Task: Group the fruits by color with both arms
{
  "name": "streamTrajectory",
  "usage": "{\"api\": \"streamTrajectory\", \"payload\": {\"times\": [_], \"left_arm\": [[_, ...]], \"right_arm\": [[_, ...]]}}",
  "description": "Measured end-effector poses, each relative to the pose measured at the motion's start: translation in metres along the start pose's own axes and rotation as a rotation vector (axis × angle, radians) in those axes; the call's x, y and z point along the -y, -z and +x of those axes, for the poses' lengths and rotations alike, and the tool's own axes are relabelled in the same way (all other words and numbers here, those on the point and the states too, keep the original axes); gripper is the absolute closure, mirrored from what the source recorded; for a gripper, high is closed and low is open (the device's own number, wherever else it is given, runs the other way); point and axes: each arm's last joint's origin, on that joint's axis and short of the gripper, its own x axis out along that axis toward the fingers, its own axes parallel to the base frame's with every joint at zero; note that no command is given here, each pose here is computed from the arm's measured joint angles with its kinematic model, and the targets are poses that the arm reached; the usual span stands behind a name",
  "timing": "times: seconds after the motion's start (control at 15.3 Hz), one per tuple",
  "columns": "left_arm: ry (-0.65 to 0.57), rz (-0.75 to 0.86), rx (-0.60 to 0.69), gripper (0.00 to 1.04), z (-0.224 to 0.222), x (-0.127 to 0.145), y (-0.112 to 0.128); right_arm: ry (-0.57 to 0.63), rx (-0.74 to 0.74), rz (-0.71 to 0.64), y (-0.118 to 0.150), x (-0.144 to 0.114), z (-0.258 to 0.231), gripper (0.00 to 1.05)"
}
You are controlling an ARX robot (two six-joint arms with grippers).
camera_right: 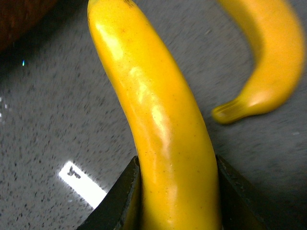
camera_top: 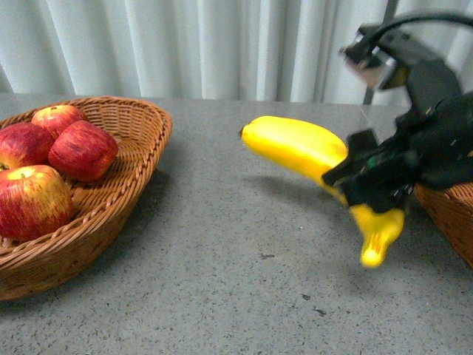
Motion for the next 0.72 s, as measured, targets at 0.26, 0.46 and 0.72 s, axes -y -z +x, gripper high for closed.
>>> {"api": "streamTrajectory", "payload": {"times": [0.26,0.46,0.72], "left_arm": [[0.000,0.000,0.000,0.07,0.000,0.000,0.000],[0.000,0.000,0.000,0.07,0.000,0.000,0.000],[0.000,0.000,0.000,0.07,0.000,0.000,0.000]], "right_arm": [[0.317,0.140,0.030,-0.007,0.105,-0.080,0.67],[0.381,0.062,-0.012,0.023,0.129,-0.106,0.67],[0.324,0.037,-0.051,0.038,0.116,-0.111,0.49]]}}
